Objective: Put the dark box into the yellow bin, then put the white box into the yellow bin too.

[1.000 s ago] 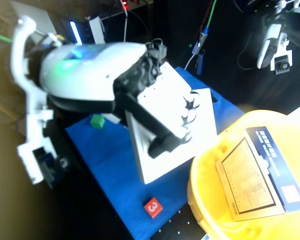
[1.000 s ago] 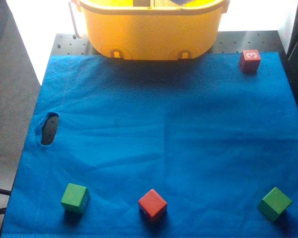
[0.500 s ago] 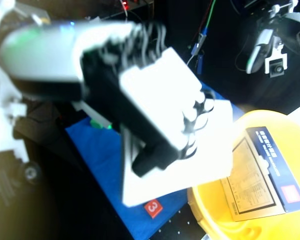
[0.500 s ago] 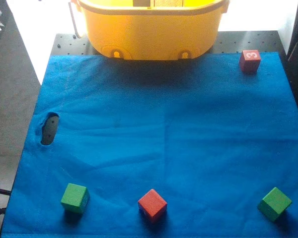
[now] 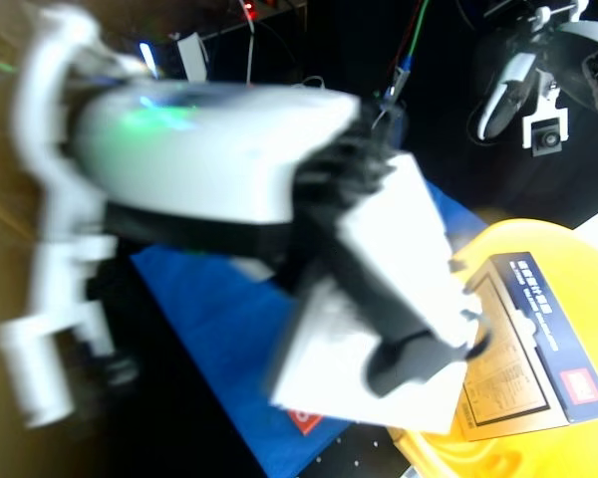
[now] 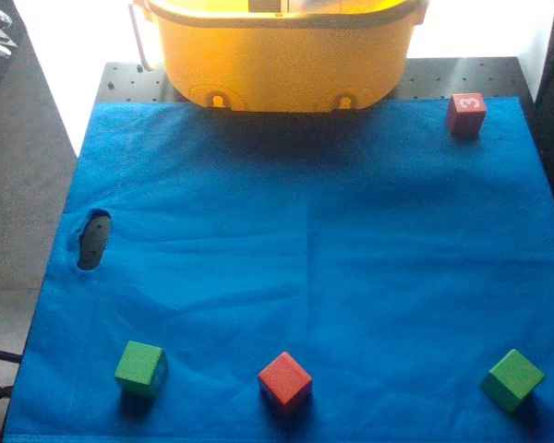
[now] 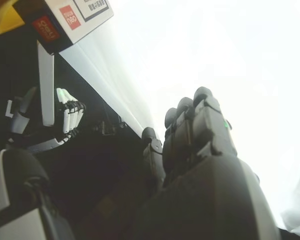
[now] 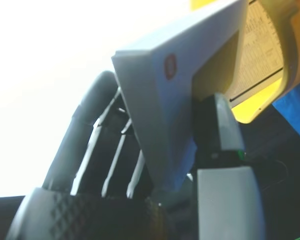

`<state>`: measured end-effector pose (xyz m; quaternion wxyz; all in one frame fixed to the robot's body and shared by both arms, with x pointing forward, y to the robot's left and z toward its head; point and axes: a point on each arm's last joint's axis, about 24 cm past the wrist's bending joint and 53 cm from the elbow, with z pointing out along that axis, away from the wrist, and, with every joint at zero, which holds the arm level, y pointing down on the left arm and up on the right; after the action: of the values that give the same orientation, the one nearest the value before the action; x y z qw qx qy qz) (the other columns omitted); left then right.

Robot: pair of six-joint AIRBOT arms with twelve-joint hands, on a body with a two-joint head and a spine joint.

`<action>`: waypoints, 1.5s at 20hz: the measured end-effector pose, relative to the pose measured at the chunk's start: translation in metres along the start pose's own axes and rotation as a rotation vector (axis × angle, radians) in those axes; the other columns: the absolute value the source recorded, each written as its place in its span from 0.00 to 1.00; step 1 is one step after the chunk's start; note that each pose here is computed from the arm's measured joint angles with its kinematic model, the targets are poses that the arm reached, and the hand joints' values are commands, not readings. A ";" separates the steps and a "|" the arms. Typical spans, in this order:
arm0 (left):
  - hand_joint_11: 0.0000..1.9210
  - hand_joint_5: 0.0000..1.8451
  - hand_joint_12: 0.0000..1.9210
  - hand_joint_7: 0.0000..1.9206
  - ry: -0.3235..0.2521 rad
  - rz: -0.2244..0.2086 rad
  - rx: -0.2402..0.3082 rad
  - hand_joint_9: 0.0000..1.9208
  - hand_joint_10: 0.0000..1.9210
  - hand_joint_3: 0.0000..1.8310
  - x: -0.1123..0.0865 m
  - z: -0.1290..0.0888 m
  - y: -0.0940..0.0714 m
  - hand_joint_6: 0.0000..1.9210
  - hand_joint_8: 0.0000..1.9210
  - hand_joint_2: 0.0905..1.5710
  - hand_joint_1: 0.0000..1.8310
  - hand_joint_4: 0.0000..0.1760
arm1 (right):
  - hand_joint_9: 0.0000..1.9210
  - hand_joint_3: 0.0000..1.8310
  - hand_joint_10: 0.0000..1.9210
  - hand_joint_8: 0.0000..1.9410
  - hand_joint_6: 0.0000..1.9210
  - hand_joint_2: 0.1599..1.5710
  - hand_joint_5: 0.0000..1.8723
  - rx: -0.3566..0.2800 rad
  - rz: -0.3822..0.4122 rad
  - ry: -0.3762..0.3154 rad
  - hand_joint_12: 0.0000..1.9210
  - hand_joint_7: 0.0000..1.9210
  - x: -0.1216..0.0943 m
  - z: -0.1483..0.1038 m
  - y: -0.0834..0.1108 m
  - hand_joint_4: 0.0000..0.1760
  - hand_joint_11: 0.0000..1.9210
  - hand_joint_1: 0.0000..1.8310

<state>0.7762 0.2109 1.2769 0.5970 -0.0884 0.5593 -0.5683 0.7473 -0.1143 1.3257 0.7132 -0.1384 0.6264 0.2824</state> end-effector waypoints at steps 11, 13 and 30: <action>0.01 0.11 0.01 0.06 0.001 -0.006 -0.001 0.04 0.00 0.00 0.000 -0.001 0.000 0.00 0.00 0.46 0.57 0.99 | 0.13 0.00 0.00 0.00 0.00 0.51 0.03 0.002 -0.011 -0.002 0.04 0.13 -0.002 -0.004 -0.002 1.00 0.09 0.41; 0.02 0.12 0.01 0.06 0.000 -0.004 -0.002 0.05 0.01 0.00 -0.001 -0.001 0.000 0.00 0.00 0.45 0.57 0.99 | 0.14 0.00 0.01 0.00 0.00 0.49 0.02 0.010 -0.014 -0.001 0.05 0.13 -0.004 -0.009 -0.006 1.00 0.09 0.41; 0.01 0.09 0.02 0.08 -0.083 -0.057 -0.104 0.05 0.00 0.01 -0.024 -0.067 0.033 0.00 0.00 0.50 0.52 1.00 | 0.11 0.00 0.00 0.00 0.00 0.41 0.00 0.114 0.006 -0.023 0.07 0.08 -0.032 -0.077 -0.050 1.00 0.09 0.43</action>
<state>0.7509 0.2763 1.2422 0.5978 -0.1585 0.5601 -0.5512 0.7113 -0.2040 1.3352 0.7262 -0.0923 0.6337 0.2501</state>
